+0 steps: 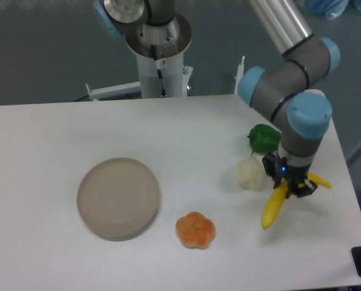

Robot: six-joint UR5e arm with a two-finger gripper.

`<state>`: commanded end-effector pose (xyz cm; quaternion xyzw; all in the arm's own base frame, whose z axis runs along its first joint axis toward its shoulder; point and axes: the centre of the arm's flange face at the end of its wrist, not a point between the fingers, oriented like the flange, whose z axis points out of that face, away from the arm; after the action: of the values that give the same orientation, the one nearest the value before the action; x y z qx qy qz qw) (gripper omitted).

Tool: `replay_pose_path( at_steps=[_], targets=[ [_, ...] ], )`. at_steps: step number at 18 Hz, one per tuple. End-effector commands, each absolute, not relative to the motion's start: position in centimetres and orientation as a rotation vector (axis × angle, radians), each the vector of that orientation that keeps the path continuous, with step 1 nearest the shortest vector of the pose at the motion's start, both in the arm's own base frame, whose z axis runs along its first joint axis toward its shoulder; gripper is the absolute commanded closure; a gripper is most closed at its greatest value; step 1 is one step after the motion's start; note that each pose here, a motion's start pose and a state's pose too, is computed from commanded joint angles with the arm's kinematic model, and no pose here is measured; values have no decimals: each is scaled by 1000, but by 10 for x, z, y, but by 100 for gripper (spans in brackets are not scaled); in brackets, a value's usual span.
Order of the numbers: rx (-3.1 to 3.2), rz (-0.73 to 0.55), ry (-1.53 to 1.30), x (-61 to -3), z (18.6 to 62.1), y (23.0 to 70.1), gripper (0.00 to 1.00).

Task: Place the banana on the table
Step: 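Lower the held banana onto the table beside the white cup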

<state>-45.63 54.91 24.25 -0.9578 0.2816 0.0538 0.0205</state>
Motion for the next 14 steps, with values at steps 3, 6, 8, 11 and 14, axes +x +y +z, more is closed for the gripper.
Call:
replay_pose_path(
  at_steps=[3,6,8,11,14],
  targets=[
    [-2974,136,892,-446,232,553,75],
    [-2998,95,832,-427,220,559,71],
    [-3005,81,831,-420,213,565,66],
    [-3009,62,838,-404,208,570,58],
    [-3002,62,841,-401,210,569,8]
  ],
)
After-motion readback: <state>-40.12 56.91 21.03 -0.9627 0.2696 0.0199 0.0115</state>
